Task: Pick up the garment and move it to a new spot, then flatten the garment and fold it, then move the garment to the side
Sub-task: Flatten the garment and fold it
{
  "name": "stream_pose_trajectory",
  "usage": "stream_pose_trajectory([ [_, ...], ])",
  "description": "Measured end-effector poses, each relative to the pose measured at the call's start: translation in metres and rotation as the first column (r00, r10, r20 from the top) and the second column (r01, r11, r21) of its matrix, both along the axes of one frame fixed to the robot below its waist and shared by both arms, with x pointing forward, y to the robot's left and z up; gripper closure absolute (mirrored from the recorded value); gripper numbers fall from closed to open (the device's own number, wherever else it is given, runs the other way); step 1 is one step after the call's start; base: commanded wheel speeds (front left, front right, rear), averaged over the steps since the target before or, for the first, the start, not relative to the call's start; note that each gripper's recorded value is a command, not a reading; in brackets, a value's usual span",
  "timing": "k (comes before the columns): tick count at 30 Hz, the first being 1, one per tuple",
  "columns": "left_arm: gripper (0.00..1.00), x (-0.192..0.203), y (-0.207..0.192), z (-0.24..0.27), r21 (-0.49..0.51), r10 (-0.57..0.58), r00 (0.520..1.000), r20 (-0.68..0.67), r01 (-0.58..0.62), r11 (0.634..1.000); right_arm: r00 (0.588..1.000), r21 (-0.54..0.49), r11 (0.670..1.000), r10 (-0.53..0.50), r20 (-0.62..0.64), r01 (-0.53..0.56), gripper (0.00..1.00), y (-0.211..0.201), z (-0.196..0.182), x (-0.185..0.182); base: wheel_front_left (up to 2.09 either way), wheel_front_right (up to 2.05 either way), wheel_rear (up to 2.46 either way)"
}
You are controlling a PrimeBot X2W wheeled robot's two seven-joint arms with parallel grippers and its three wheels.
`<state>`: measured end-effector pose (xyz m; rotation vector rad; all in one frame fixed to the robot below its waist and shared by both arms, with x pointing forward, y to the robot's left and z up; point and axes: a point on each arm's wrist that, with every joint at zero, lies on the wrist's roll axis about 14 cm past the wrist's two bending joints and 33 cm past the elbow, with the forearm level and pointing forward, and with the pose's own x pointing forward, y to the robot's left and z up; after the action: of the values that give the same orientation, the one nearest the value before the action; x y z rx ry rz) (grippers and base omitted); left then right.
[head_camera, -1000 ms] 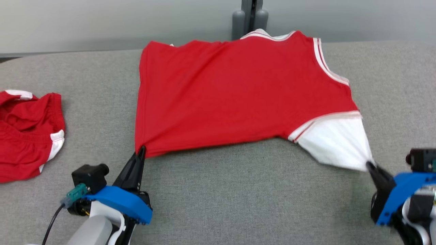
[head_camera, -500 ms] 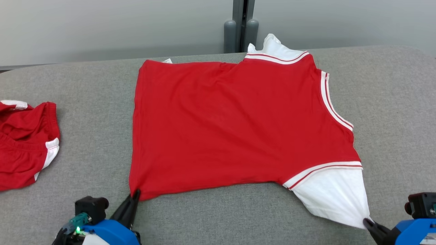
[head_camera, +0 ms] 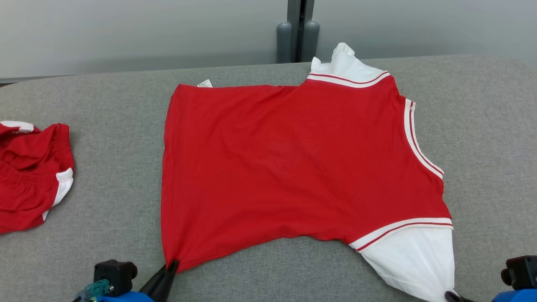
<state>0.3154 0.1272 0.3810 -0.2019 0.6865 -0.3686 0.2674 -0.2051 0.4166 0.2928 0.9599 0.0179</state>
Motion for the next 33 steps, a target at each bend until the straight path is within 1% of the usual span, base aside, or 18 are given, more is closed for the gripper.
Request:
stream_pose_trajectory([
  [4, 1.0, 0.004, 0.002, 0.008, 0.008, -0.017, 1.0, 0.018, 0.017, 1.0, 0.999, -0.031, 1.0, -0.006, 0.042, 0.007, 1.0, -0.006, 0.009, 0.008, 0.0, 0.0, 0.0],
  [10, 1.0, 0.016, 0.014, 0.019, 0.049, -0.036, 0.998, 0.044, 0.033, 0.998, 0.998, -0.056, 0.998, -0.022, 0.054, 0.025, 1.0, -0.015, 0.014, 0.014, 0.0, 0.0, 0.0],
  [12, 1.0, 0.016, 0.014, 0.021, 0.053, -0.045, 0.998, 0.04, 0.042, 0.998, 0.998, -0.059, 0.998, -0.025, 0.057, 0.028, 1.0, -0.016, 0.014, 0.015, 0.0, 0.0, 0.0],
  [14, 1.0, 0.019, 0.01, 0.024, 0.045, -0.056, 0.998, 0.041, 0.054, 0.998, 0.996, -0.061, 0.998, -0.019, 0.085, 0.024, 1.0, -0.014, 0.018, 0.021, 0.0, 0.0, 0.0],
  [18, 1.0, 0.028, -0.001, 0.032, 0.02, -0.077, 0.995, 0.059, 0.076, 0.997, 0.98, -0.091, 0.996, 0.015, 0.2, 0.003, 1.0, -0.011, 0.038, 0.052, 0.0, 0.0, 0.0],
  [24, 1.0, 0.054, -0.015, 0.046, -0.034, -0.083, 0.991, 0.106, 0.087, 0.996, 0.932, -0.121, 0.992, 0.087, 0.353, -0.047, 1.0, -0.007, 0.067, 0.104, 0.0, 0.0, 0.0],
  [29, 1.0, 0.078, -0.01, 0.049, -0.065, -0.021, 0.991, 0.13, 0.029, 0.997, 0.886, -0.139, 0.988, 0.12, 0.448, -0.063, 1.0, -0.006, 0.084, 0.144, 0.0, 0.0, 0.0],
  [33, 1.0, 0.093, -0.005, 0.043, -0.089, 0.037, 0.991, 0.128, -0.026, 0.996, 0.869, -0.144, 0.986, 0.144, 0.474, -0.085, 1.0, -0.003, 0.085, 0.169, 0.0, 0.0, 0.0],
])
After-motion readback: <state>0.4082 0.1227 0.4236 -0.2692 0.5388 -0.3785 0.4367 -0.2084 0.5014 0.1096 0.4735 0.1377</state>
